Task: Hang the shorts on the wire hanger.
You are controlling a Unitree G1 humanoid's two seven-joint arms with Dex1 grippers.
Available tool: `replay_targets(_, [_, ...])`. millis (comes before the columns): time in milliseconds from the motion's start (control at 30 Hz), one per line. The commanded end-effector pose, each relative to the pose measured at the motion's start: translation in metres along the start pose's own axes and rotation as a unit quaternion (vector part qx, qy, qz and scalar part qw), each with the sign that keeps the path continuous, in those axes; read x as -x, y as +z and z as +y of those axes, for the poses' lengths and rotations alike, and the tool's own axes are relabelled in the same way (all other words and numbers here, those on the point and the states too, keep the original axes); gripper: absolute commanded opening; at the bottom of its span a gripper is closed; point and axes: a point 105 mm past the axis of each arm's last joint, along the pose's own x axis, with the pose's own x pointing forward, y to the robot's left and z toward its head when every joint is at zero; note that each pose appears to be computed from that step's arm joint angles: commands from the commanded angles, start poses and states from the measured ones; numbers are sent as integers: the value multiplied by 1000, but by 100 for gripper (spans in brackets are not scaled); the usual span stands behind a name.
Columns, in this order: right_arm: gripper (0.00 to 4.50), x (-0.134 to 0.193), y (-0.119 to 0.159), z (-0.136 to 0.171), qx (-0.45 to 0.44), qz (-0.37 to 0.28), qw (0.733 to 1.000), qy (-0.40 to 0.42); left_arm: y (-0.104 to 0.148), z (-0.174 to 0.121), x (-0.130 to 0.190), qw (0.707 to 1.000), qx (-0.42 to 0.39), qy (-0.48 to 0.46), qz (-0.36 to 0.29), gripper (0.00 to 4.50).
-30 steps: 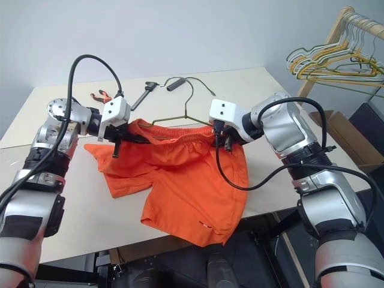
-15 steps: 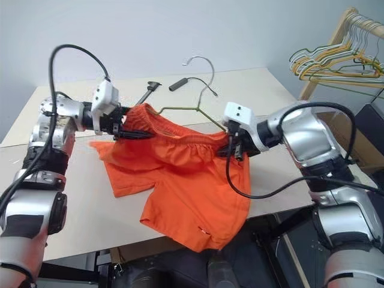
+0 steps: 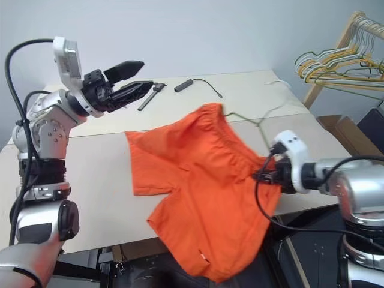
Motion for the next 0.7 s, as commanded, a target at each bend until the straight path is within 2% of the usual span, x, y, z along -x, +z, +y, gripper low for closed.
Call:
replay_targets(33, [0, 35, 4, -23, -17, -38, 996, -83, 19, -16, -7, 1000, 17, 8, -16, 444])
replay_targets(133, [0, 52, -4, -41, -36, -11, 991, -132, 26, -20, -12, 1000, 21, 13, -5, 444])
replay_targets(267, [0, 68, -3, -56, -75, -2, 986, -150, 33, -22, -17, 1000, 2, 10, -3, 444])
replay_targets(400, [0, 90, 6, -90, -158, -16, 964, -213, 40, -27, -22, 1000, -9, -6, -11, 444])
replay_targets(533, [0, 106, 19, -105, -219, -45, 946, -236, 47, -30, -25, 999, -2, -12, -32, 444])
replay_targets(700, [0, 124, 30, -126, -307, -76, 907, -277, 48, -34, -27, 999, -4, -21, -37, 444])
